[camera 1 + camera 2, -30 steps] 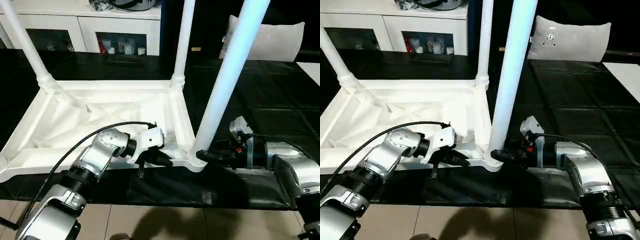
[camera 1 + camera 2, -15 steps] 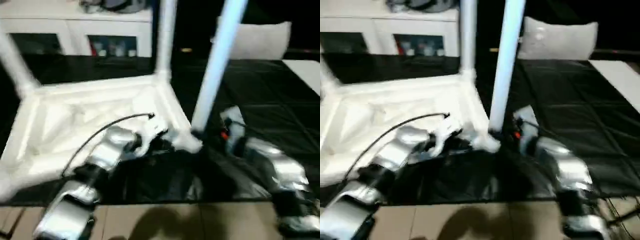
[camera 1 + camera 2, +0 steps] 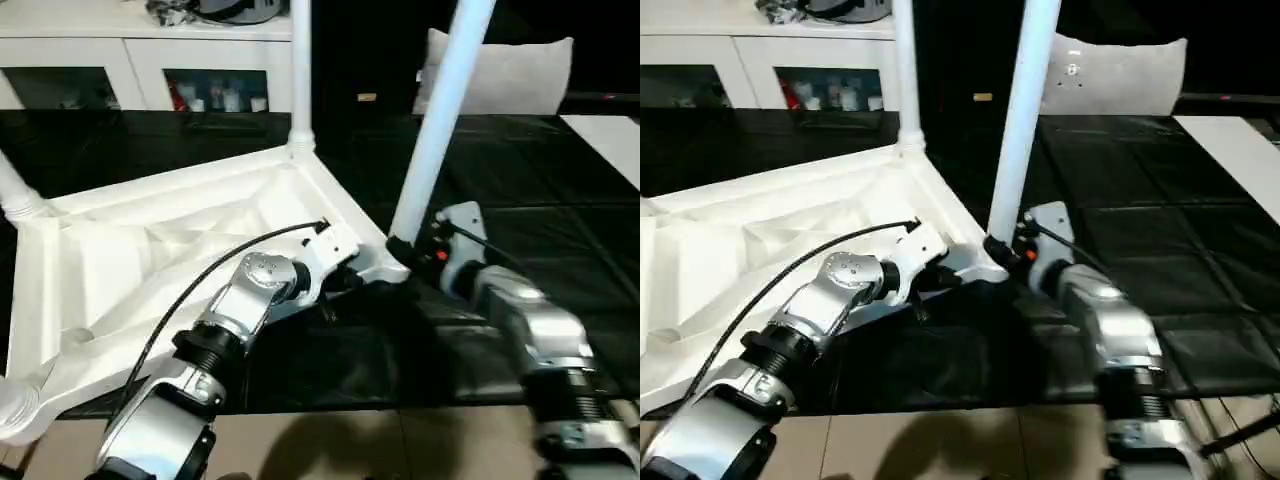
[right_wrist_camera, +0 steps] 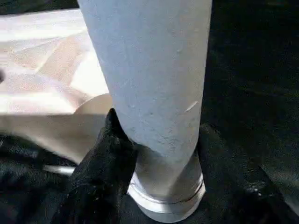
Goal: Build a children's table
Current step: Rotate leg to tighten
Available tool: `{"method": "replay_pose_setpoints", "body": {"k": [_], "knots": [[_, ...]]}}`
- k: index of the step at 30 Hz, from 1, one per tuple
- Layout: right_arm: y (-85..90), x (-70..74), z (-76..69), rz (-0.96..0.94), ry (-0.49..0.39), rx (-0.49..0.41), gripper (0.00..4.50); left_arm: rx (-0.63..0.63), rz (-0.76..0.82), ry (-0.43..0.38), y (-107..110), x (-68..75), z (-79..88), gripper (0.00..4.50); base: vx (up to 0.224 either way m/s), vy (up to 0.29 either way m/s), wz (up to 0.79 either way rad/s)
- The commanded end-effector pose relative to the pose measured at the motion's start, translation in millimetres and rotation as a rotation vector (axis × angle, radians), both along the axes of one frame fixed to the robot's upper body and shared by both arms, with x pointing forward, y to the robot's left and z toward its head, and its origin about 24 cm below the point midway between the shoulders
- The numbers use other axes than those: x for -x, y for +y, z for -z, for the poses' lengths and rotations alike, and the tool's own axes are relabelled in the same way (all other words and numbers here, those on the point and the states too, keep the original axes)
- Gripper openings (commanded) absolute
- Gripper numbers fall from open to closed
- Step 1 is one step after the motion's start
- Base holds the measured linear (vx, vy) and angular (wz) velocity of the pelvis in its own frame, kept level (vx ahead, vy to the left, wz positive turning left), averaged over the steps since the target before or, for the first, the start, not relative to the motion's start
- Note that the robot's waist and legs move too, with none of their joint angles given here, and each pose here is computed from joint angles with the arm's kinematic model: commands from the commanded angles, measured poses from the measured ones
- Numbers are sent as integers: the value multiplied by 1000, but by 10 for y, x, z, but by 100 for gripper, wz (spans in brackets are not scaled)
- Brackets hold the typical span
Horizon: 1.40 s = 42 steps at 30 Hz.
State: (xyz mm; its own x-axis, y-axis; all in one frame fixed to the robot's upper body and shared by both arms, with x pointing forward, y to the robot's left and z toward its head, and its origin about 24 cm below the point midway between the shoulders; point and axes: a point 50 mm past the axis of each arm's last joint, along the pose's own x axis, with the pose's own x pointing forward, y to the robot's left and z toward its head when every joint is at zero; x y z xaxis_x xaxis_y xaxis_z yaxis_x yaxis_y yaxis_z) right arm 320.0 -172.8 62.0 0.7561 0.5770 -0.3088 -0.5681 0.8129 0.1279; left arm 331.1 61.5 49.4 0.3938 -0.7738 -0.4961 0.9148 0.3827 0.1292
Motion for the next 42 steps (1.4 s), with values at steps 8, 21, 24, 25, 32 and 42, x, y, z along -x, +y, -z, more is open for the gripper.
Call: {"method": "replay_pose_setpoints", "body": {"k": [8, 21, 24, 25, 32, 42], "knots": [[-280, 168, -197, -299, -29, 11, 311, -20, 216, 23, 121, 156, 56, 0, 0, 0, 0], [-253, 348, -170, -558, 10, 13, 270, -59, 475, 121, 255, 314, 19, 0, 0, 0, 0], [-190, 367, -135, -592, 23, 1, 240, -52, 487, 122, 232, 317, 14, 0, 0, 0, 0], [-172, 370, -131, -598, 24, -8, 226, -50, 488, 122, 222, 316, 13, 0, 0, 0, 0], [-147, 399, -106, -621, 40, -32, 195, -49, 490, 123, 230, 317, 6, 0, 0, 0, 0], [94, 428, 0, -491, 103, -115, 193, 0, 255, 106, 106, 167, 0, 0, 0, 0, 0]]}}
